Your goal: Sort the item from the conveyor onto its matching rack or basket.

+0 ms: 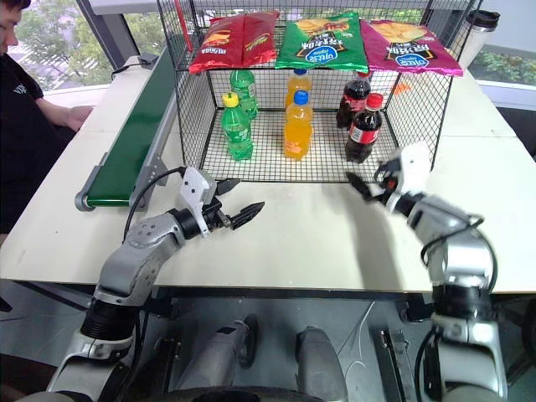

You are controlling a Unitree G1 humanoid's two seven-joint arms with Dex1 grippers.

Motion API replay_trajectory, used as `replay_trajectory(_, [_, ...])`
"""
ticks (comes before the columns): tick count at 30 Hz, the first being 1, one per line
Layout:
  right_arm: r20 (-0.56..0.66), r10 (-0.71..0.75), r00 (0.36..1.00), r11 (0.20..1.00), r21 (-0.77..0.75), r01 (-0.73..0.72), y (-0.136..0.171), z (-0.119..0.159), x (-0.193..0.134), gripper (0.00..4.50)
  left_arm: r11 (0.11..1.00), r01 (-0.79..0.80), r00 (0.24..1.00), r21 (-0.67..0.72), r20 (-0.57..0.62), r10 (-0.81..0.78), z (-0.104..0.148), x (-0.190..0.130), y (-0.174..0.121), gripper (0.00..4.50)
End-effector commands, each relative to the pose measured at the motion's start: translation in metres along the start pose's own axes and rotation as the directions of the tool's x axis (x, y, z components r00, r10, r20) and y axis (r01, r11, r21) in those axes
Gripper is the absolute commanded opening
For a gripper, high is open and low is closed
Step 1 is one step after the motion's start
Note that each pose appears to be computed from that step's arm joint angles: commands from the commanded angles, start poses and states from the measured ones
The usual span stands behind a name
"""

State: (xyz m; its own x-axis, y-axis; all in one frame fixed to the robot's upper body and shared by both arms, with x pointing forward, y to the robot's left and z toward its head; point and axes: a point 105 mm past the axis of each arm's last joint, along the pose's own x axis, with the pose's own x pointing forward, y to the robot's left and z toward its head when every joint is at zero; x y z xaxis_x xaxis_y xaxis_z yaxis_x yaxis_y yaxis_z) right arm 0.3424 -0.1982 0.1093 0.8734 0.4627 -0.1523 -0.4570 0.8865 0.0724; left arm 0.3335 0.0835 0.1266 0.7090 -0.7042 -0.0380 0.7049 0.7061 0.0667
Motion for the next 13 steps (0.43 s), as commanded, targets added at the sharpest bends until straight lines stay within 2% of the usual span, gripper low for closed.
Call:
replay_trajectory(1, [0.124,0.075,0.989,0.997,-0.011,-0.074,0.026,0.029,0.001,4.47,0.997,-0.056,0.998,0.049,0.043,0.054,0.009,-0.002,0.009,4.5])
replay_trajectory(7, [0.126,0.164,0.978,0.986,0.02,-0.168,0.057,0.026,0.005,4.47,0.996,-0.049,0.998,0.075,0.042,0.046,0.006,-0.005,0.007,4.5])
replay_trajectory(13, [0.136,0.187,0.973,0.982,0.013,-0.19,0.062,0.033,0.008,4.47,0.998,-0.037,0.998,0.056,0.049,0.035,0.005,-0.008,0.003,4.5])
